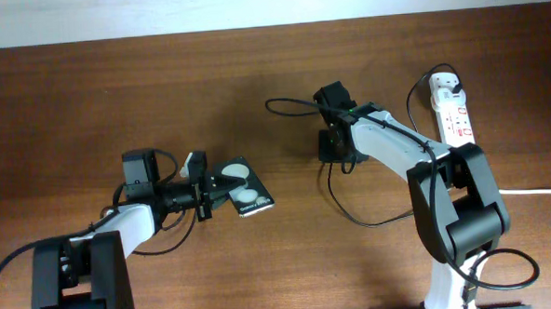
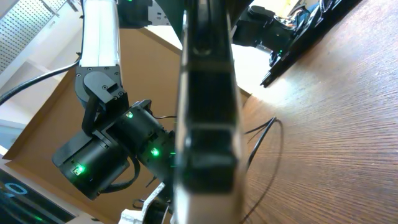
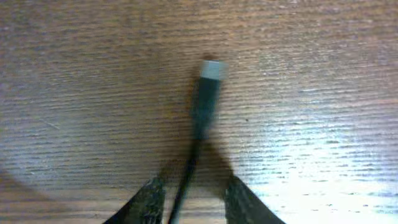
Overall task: Plug charger to phone and switch on socket
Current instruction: 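Carry the cable plug with the right gripper to the phone's bottom port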
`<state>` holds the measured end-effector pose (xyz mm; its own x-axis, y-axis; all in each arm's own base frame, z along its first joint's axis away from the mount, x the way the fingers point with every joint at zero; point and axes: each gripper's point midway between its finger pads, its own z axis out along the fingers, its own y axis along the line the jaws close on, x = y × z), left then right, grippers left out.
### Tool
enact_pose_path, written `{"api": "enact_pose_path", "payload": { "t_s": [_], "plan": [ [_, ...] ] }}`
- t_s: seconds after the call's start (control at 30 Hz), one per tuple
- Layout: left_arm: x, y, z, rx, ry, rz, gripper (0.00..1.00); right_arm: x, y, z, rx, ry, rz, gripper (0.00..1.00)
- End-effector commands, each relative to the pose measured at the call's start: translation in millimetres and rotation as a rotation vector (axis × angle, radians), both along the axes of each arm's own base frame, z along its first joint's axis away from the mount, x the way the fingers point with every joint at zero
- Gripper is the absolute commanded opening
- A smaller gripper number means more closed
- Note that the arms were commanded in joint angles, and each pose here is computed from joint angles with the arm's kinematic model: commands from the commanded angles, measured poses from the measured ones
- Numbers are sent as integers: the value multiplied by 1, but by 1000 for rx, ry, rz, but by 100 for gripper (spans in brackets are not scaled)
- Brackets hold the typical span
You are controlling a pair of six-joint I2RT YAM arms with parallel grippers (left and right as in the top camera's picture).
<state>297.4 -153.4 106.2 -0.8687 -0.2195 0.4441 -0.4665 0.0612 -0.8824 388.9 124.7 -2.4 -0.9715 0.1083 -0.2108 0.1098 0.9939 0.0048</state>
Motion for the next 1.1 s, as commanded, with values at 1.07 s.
{"api": "enact_pose_path", "payload": {
  "t_s": [1.07],
  "plan": [
    [50,-40,100,-46,-510,-93,0,-192,113,214,359,-217,466,4]
  ]
}}
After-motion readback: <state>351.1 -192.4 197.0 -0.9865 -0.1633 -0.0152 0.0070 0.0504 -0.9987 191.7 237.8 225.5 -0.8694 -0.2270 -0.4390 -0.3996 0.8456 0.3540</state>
